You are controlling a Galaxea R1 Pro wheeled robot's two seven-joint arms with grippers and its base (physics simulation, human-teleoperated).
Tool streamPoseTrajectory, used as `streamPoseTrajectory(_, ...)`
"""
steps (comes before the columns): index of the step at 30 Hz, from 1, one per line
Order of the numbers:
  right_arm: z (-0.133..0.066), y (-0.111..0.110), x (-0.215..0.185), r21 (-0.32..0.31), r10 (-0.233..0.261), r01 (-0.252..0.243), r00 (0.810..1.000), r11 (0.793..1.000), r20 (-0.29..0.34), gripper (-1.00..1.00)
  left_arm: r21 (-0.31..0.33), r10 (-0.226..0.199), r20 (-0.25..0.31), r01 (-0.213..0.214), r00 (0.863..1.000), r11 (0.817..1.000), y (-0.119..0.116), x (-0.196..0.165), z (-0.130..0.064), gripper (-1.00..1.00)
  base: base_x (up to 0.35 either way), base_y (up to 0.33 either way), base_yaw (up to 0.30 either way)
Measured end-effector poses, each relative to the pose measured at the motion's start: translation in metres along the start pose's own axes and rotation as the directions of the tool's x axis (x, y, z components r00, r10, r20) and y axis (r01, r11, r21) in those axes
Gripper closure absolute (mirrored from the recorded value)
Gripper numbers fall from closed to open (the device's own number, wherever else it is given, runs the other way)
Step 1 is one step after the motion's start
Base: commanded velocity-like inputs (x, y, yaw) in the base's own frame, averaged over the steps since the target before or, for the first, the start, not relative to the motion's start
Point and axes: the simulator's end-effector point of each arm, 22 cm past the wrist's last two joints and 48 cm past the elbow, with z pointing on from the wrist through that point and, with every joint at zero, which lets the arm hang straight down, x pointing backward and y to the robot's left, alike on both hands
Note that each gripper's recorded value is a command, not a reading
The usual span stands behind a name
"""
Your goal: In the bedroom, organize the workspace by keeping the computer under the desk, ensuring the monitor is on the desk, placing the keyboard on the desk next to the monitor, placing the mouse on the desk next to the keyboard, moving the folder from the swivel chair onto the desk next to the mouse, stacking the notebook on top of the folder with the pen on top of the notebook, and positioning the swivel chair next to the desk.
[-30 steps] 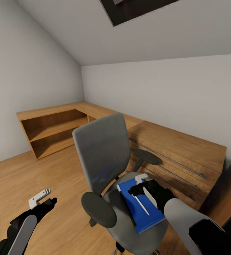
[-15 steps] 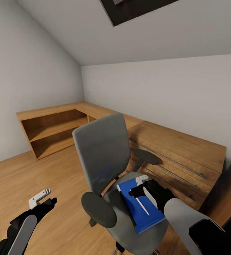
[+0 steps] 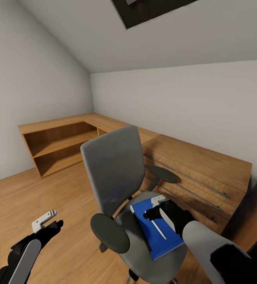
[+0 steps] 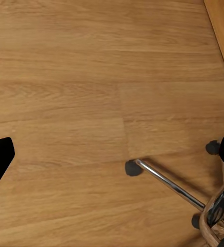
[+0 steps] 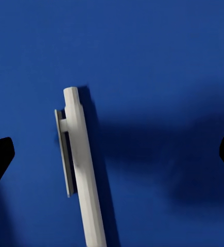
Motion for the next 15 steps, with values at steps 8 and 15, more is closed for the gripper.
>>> streamPoseTrajectory(8, 0.0062, 0.0003, 0.0054, 0.0, 0.0, 0.0, 1.0, 1.0, 0.0, -1.0, 0.0, 0.0, 0.0, 0.0, 1.0, 1.0, 0.0028, 0.006, 0.0049, -1.0, 0.0, 0.0, 0.0)
streamPoseTrajectory(15, 0.0062, 0.0003, 0.0054, 0.0, 0.0, 0.0, 1.0, 1.0, 0.0, -1.0, 0.0, 0.001, -0.001, -0.001, 1.0, 1.0, 0.0028, 0.0063, 0.0049, -1.0, 0.0, 0.0, 0.0)
